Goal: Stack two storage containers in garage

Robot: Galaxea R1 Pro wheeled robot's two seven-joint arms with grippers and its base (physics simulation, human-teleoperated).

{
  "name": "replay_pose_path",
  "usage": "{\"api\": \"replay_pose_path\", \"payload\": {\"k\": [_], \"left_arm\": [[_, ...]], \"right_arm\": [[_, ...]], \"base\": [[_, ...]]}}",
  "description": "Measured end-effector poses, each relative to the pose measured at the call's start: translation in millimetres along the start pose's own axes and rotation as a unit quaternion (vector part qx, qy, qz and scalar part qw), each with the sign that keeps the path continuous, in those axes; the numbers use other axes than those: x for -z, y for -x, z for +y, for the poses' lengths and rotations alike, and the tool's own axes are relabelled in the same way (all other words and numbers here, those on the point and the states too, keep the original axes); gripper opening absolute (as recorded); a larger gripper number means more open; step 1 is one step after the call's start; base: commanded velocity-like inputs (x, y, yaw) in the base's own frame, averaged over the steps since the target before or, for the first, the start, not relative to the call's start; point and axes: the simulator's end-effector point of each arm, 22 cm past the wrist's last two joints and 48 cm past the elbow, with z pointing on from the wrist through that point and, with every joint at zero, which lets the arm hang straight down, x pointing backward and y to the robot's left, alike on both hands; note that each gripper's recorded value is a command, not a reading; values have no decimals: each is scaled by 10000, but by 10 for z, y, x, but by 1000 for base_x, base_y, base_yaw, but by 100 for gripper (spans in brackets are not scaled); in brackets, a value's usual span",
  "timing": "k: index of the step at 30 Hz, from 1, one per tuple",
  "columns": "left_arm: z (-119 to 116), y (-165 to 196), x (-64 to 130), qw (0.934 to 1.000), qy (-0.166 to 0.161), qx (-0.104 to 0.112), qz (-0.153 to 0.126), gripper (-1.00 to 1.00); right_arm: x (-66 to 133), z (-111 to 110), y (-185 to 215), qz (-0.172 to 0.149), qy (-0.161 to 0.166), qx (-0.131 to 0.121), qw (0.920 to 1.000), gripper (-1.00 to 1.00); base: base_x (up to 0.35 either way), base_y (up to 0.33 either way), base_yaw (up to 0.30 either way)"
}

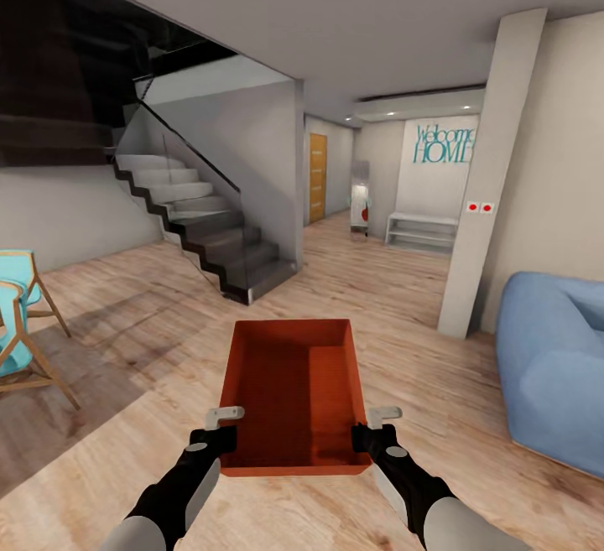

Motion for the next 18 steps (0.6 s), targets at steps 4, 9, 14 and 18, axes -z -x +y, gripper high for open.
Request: {"api": "replay_pose_path", "payload": {"k": [4,9,14,18], "left_arm": [[0,-1,0,10000,0,-1,1,-100],[-1,2,0,10000,0,4,-5,-100],[-1,2,0,10000,-1,0,-2,-100],[-2,0,0,10000,0,0,0,-100]], "right_arm": [[0,0,-1,1,0,-1,10000,-100],[0,-1,4,-4,0,2,10000,-100],[0,-1,2,-2,-1,0,10000,-100],[0,-2,0,0,-2,0,10000,-100]], "base": [[325,0,0],[325,0,0],[325,0,-115],[325,0,-265]]}}
